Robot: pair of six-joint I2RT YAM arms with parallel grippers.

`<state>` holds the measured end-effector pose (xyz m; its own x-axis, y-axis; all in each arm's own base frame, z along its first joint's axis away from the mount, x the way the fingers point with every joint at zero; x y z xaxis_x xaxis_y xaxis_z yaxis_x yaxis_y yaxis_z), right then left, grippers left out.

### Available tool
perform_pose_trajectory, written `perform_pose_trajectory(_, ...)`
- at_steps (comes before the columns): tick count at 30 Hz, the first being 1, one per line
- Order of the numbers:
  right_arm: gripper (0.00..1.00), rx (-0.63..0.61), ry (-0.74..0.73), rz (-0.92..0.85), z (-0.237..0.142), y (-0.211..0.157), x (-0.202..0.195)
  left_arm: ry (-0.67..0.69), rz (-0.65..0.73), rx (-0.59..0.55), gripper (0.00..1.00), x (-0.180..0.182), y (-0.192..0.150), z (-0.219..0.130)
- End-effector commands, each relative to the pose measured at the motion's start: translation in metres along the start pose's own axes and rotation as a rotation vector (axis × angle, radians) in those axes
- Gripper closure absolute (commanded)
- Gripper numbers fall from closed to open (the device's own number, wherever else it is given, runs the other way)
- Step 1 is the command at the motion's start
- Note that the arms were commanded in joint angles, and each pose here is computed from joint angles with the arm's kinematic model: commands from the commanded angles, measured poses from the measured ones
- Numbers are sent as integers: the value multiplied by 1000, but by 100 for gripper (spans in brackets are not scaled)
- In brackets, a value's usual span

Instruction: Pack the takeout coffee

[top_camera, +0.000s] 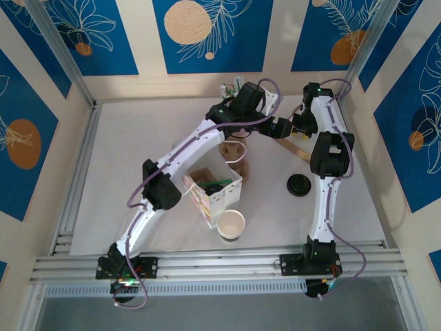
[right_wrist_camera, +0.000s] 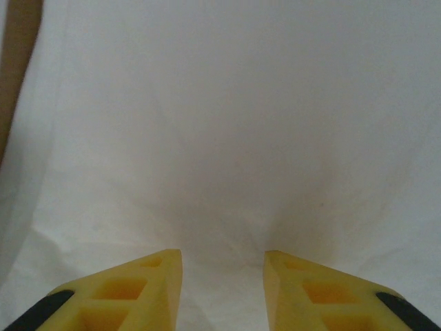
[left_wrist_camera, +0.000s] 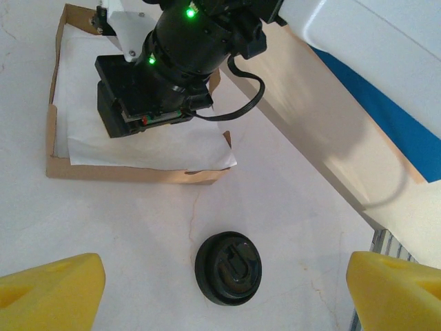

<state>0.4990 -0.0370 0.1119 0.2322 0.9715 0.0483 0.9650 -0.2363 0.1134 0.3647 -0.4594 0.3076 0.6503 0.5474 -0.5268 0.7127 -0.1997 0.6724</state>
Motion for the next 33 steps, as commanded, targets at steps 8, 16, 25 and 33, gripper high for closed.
perform_pose_trajectory(8, 68, 37, -53, -51, 15, 0, 4, -32, 14, -28, 9, -8, 7, -2)
perform_pose_trajectory(16, 74, 42, -33, -51, 20, 0, 6, -31, 12, -24, 9, -7, 6, -2)
perform_pose_trajectory(25, 91, 21, -23, -45, 10, 1, 4, -33, 11, -29, 9, -8, 8, -3)
perform_pose_trajectory(33, 98, -54, -7, -34, -24, 5, 6, -35, 12, -33, 9, -11, 9, -8)
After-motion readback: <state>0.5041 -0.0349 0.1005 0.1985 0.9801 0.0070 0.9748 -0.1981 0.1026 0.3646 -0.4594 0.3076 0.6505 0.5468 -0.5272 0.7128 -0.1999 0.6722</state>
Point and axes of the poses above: each hand's point on the last joint's axis, 136 mm out from that joint toward the fingers, its own z axis out along the fingers, its own x axis along the line the jaws close on, y = z × x, the point moved 6 cm from there along -z, back along the fingers, and after that the axes turned 4 degrees about -z, right-handed, at the moved point
